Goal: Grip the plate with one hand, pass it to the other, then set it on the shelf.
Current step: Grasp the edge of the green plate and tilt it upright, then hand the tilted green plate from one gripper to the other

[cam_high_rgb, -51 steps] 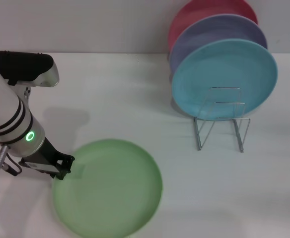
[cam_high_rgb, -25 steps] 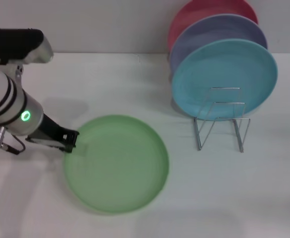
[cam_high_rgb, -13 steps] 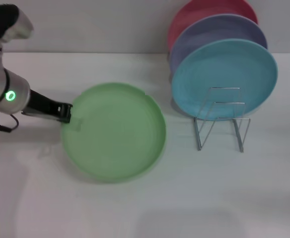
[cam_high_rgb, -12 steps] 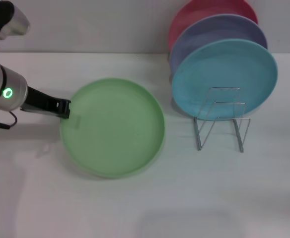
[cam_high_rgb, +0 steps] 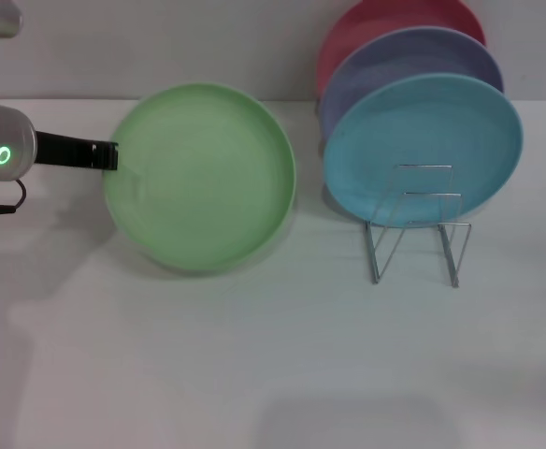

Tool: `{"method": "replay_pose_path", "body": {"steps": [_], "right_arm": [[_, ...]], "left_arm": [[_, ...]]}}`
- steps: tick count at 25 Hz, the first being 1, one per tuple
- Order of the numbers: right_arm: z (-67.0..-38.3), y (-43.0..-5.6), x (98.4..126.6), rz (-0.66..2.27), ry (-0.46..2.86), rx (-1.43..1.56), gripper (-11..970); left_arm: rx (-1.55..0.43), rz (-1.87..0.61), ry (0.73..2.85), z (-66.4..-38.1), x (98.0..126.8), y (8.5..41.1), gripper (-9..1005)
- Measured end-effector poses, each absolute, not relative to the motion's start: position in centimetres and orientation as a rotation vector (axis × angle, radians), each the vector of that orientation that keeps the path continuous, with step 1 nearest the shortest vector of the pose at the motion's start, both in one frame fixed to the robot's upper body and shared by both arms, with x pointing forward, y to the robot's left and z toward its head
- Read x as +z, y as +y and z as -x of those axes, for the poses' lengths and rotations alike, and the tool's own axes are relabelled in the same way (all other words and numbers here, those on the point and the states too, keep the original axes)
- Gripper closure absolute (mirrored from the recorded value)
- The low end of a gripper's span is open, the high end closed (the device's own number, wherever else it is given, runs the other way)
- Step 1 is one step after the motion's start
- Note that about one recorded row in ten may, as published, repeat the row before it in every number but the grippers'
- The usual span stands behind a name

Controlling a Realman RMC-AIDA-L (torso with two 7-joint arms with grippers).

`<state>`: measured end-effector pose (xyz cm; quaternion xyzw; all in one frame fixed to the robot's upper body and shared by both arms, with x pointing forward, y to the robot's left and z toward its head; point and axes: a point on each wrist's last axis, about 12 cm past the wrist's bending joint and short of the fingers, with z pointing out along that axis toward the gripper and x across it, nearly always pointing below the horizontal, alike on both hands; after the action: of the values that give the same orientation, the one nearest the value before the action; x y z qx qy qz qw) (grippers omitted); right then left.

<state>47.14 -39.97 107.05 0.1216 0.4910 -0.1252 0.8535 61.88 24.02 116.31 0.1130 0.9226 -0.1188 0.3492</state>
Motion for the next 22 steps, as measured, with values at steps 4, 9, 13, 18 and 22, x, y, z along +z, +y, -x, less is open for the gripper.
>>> {"method": "replay_pose_path", "body": {"steps": [4, 9, 13, 18, 22], "right_arm": [[-47.1, -40.0, 107.0, -0.256, 1.036, -0.263, 303], [-47.3, -40.0, 106.7, -0.264, 1.060, -0.263, 302], [-47.4, -40.1, 106.7, -0.263, 1.068, -0.265, 302], [-47.5, -40.1, 106.8, -0.257, 1.068, -0.267, 302], [-47.5, -40.3, 106.9, -0.244, 1.071, -0.276, 302]], "left_arm": [[-0.338, -0.251, 2.301, -61.8, 116.0, 24.7, 966], [-0.372, -0.202, 2.175, -61.4, 115.5, 25.3, 966], [-0.334, -0.171, 2.070, -61.0, 114.6, 25.1, 966], [-0.287, -0.149, 1.955, -60.4, 113.6, 24.2, 966], [-0.228, -0.166, 1.817, -59.6, 112.6, 22.6, 966]]}}
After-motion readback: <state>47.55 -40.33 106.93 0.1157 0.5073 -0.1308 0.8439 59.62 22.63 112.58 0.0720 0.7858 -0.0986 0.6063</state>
